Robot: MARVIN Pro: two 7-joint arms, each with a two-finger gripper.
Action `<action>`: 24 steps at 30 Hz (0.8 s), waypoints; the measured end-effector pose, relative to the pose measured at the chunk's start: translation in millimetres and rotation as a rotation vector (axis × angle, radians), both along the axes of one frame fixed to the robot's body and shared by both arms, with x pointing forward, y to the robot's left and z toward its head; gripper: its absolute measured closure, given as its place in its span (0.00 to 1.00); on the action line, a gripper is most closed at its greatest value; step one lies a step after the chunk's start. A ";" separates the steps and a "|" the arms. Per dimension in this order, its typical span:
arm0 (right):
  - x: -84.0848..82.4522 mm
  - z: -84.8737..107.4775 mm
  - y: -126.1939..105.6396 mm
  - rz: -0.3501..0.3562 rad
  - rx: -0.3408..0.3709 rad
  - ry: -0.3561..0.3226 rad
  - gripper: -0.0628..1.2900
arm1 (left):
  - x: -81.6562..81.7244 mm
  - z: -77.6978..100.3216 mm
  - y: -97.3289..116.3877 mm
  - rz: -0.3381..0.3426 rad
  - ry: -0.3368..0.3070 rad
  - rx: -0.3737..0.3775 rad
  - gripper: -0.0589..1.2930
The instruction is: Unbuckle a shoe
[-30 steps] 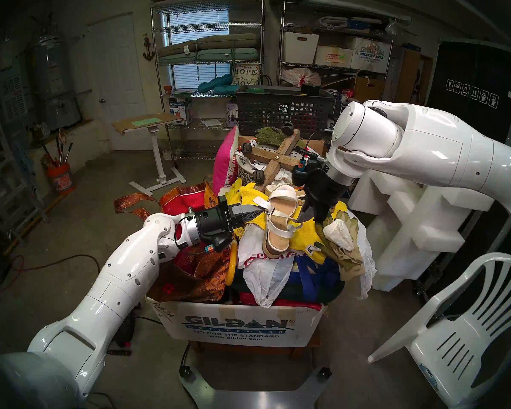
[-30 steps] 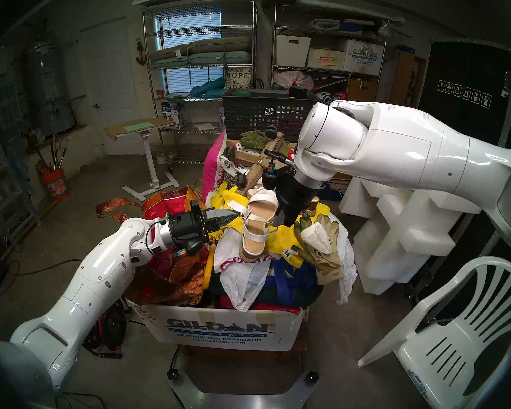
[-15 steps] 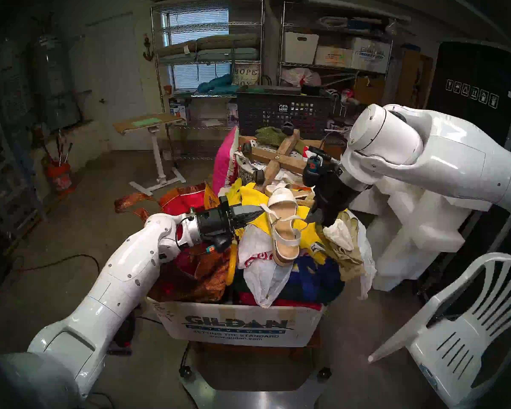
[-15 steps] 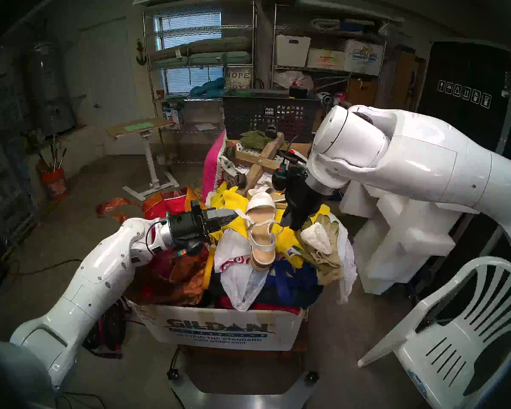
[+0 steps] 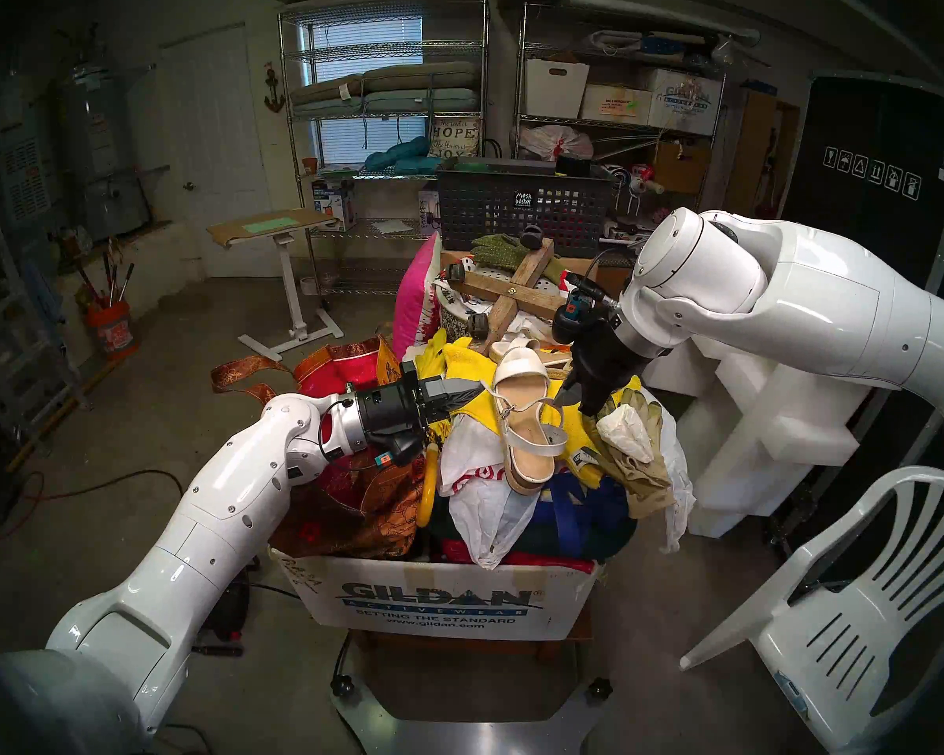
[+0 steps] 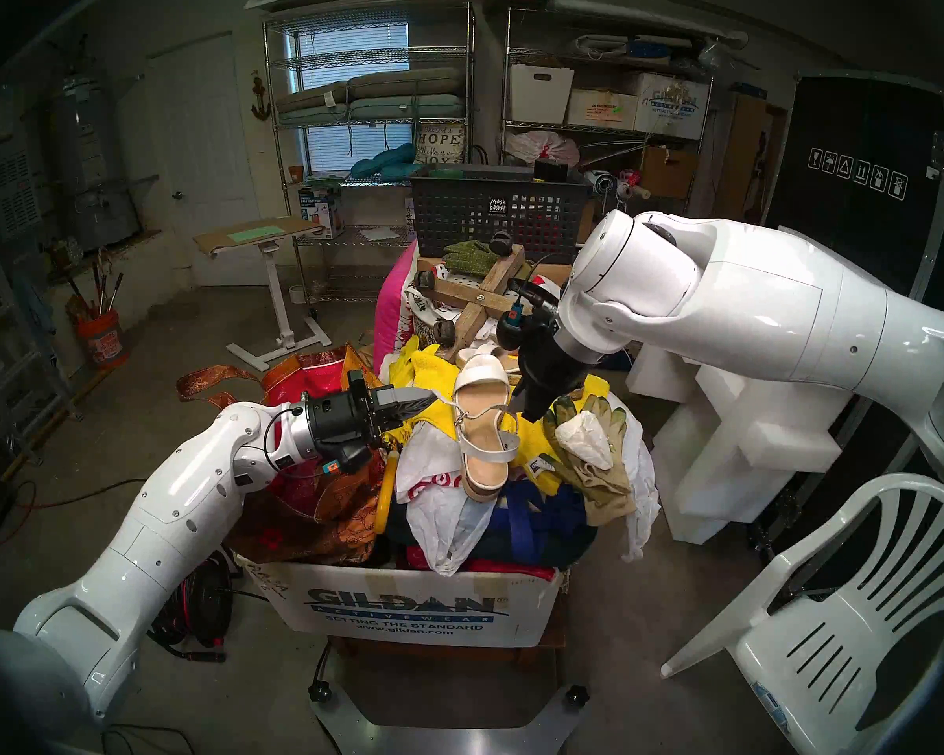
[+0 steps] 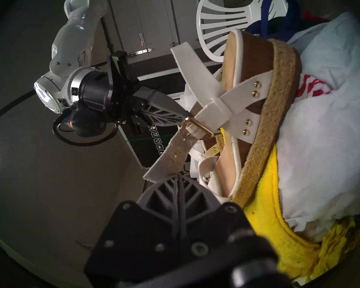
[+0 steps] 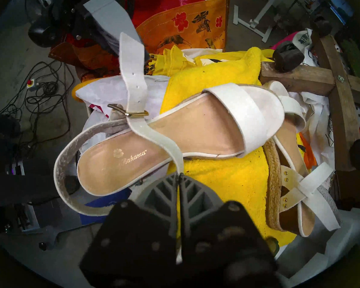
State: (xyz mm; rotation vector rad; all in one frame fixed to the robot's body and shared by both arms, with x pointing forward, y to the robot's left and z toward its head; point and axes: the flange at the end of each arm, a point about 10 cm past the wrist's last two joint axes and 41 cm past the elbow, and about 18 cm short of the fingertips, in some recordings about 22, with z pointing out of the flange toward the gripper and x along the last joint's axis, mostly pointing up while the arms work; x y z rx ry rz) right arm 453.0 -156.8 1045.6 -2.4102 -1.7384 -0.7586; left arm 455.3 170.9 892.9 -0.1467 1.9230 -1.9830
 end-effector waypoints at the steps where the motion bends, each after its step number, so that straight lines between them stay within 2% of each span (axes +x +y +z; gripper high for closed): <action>1: 0.8 0.1 0.7 0.001 0.002 -0.001 0.95 | -0.8 -1.4 0.8 0.000 0.006 0.007 0.97; 9: 5.7 0.6 8.4 0.020 0.019 0.002 0.92 | -6.1 -9.9 2.6 -0.012 0.051 0.033 0.97; 13: 7.4 0.0 12.3 0.030 0.026 0.002 0.78 | -7.5 -11.1 2.4 -0.017 0.065 0.035 0.97; 17: 9.4 -0.4 15.8 0.039 0.032 -0.007 0.71 | -7.4 -10.9 2.0 -0.019 0.074 0.035 0.97; 18: 10.0 -0.4 16.7 0.041 0.033 -0.008 0.60 | -7.3 -10.5 1.8 -0.020 0.075 0.034 0.97; 19: 10.8 -0.4 17.9 0.045 0.034 -0.011 0.41 | -7.0 -9.9 1.5 -0.020 0.076 0.031 0.97; 21: 11.7 -0.7 19.6 0.050 0.035 -0.015 0.32 | -6.6 -8.9 0.9 -0.022 0.076 0.027 0.97; 22: 12.0 -1.0 20.8 0.054 0.036 -0.017 0.31 | -6.3 -8.3 0.5 -0.022 0.076 0.025 0.97; 23: 12.3 -1.3 21.9 0.058 0.036 -0.019 0.19 | -6.1 -7.8 0.0 -0.023 0.076 0.022 0.97; 24: 12.5 -1.6 23.3 0.062 0.037 -0.021 0.11 | -5.9 -7.3 -0.5 -0.024 0.076 0.020 0.97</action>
